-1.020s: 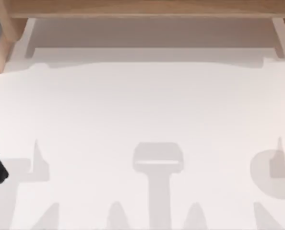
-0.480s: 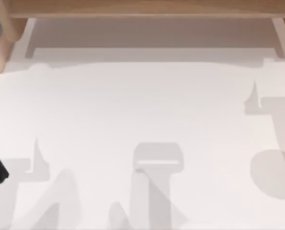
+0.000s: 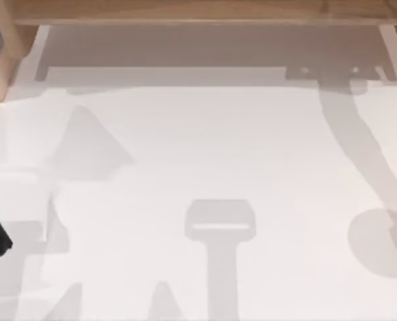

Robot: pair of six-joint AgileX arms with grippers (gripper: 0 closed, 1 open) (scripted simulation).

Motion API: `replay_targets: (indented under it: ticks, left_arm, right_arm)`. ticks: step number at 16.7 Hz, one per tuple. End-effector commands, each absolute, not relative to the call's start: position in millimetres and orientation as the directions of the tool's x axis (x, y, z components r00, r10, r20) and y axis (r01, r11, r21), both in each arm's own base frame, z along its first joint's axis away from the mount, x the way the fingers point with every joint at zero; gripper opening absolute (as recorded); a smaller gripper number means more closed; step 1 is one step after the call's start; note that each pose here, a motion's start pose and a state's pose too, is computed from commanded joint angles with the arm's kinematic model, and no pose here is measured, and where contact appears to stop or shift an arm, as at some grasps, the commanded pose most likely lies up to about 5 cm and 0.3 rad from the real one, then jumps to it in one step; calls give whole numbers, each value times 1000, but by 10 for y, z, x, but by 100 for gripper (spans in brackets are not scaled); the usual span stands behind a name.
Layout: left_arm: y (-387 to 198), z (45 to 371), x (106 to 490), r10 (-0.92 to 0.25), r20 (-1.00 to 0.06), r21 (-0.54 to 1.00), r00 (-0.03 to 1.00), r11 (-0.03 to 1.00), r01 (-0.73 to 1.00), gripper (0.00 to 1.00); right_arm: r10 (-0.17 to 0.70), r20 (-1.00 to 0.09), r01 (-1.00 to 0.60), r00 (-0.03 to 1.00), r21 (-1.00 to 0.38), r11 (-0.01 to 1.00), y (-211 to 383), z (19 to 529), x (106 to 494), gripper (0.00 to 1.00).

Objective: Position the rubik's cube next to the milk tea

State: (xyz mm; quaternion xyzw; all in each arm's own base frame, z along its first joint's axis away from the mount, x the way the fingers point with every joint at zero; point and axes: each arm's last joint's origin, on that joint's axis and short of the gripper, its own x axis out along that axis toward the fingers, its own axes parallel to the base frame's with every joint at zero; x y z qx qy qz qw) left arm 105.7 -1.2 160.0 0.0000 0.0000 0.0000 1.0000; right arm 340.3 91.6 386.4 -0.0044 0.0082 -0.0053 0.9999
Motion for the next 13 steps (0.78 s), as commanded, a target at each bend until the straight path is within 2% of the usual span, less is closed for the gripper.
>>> replay_targets:
  ticks: [4,13]
  left_arm:
    - [-12,1600,1057,0,0,0,1000,1000,0,100]
    - [-12,1600,1057,0,0,0,1000,1000,0,100]
  right_arm:
    - [-10,-4,10,1000,-2,1000,1153,3869,3766,100]
    - [-10,-2,10,1000,-1,1000,1177,3873,3894,100]
